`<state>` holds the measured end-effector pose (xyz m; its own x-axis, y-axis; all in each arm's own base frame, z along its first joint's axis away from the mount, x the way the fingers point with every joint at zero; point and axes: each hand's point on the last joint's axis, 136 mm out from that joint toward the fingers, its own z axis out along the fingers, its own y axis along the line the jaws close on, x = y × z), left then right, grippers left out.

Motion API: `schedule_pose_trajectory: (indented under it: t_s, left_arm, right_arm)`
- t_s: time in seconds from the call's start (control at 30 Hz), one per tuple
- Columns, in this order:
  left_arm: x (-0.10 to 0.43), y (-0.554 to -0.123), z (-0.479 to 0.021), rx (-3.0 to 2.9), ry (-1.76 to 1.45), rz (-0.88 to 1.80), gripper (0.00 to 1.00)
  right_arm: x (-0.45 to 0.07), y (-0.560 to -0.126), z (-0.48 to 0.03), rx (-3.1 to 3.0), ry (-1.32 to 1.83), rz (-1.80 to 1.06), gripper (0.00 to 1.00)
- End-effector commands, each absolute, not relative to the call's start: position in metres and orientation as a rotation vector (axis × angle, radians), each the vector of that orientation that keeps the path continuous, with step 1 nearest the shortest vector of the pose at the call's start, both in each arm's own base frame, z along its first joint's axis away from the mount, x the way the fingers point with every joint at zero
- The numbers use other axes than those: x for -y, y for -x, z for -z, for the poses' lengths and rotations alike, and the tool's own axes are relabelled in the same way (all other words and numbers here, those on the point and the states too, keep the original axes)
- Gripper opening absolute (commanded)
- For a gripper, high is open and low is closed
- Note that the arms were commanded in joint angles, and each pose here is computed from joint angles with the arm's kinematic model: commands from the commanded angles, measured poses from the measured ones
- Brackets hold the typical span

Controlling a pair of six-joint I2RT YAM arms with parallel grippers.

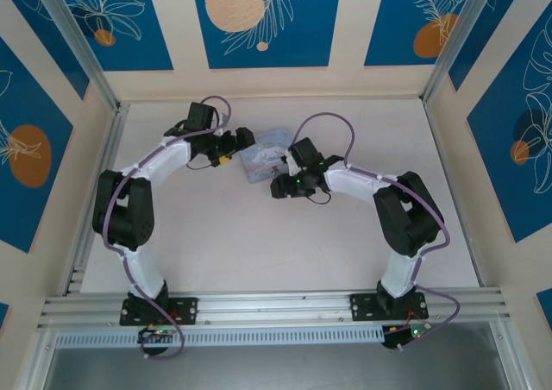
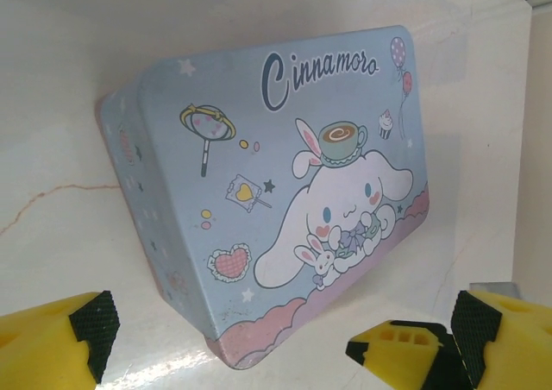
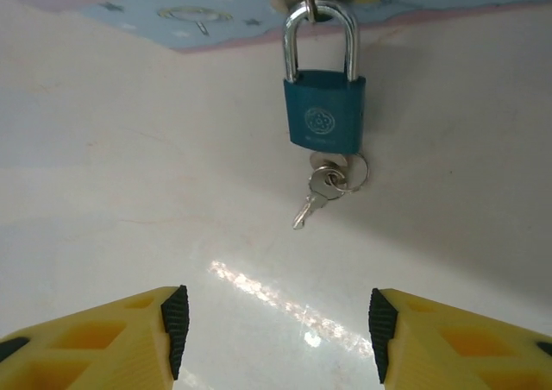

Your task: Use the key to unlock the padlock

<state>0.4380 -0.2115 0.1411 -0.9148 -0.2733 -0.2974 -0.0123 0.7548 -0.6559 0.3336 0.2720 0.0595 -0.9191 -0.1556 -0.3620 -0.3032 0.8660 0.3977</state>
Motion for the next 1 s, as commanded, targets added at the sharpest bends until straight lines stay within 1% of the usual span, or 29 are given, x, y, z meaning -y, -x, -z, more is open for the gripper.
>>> schedule_pose_trajectory:
  t_s: [0.0, 0.5, 0.63, 0.8, 0.97]
  left_arm:
    - [0.207, -0.443, -0.153, -2.558, 0.186, 0.971, 1.00]
    - [0.210, -0.447, -0.136, -2.583, 0.199, 0.984, 1.00]
    - [0.209, -0.446, -0.132, -2.587, 0.208, 0.984, 1.00]
    - [0.209, -0.447, -0.129, -2.585, 0.219, 0.987, 1.00]
    - [0.209, -0.448, -0.127, -2.585, 0.221, 0.985, 1.00]
  right_arm:
    - [-0.282, -0.359, -0.064, -2.613, 0.310, -0.666, 0.59]
    - [-0.288, -0.385, -0.032, -2.597, 0.277, -0.592, 0.56]
    - [-0.289, -0.388, -0.027, -2.598, 0.279, -0.588, 0.54]
    - [-0.291, -0.385, -0.021, -2.608, 0.287, -0.596, 0.49]
    - [-0.290, -0.381, -0.018, -2.613, 0.296, -0.581, 0.46]
